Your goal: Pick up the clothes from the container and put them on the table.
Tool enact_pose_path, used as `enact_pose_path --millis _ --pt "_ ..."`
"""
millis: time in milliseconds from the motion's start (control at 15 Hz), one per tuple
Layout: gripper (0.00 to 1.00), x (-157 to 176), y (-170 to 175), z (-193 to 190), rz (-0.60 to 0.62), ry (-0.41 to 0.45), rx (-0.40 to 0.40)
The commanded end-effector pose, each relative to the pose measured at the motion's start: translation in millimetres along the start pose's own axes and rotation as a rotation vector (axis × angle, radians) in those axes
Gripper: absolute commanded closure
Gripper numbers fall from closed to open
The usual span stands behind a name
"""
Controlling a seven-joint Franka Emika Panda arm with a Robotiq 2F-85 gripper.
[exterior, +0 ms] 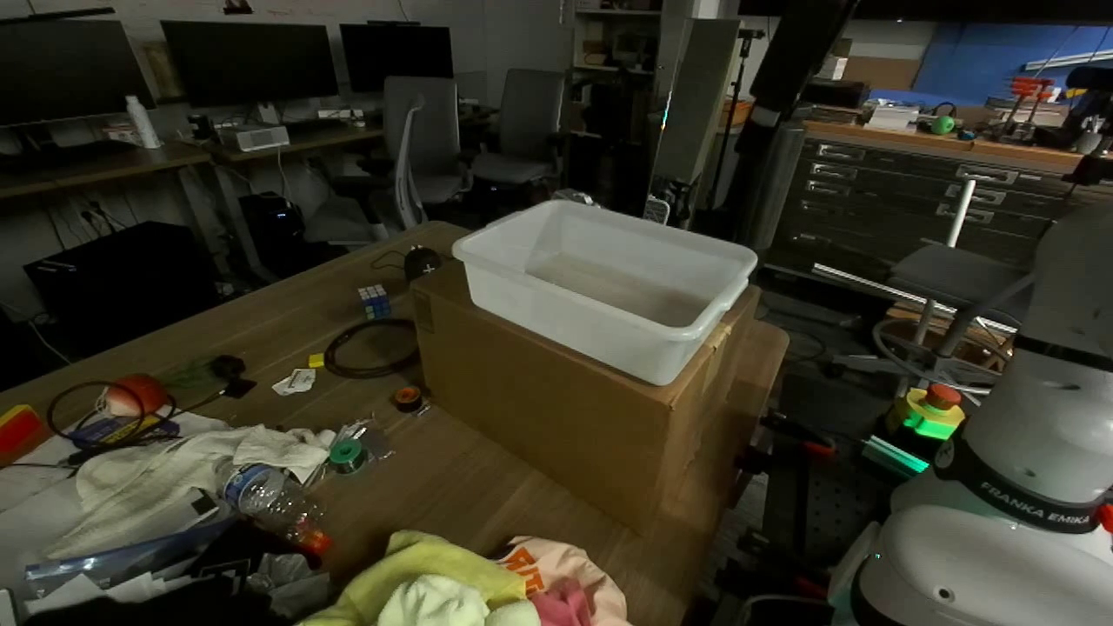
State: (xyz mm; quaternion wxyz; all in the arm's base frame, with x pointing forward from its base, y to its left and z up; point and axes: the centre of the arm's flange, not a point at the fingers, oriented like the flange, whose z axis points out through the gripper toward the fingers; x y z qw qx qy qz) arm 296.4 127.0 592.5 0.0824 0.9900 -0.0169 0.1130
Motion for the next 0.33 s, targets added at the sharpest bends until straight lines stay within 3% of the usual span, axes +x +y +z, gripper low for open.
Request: enact_pose_path --millis 0,67,133,267 --pt "0.0 -9.3 12.0 2.3 0.07 0.111 0.046" --pt "0.0 -9.5 14.2 3.2 0.082 0.133 0.051" --pt "0.0 -2.1 5.7 1.6 0.042 0.072 0.016" --pt "0.0 -4.4 8.8 3.2 0.058 0.097 0.02"
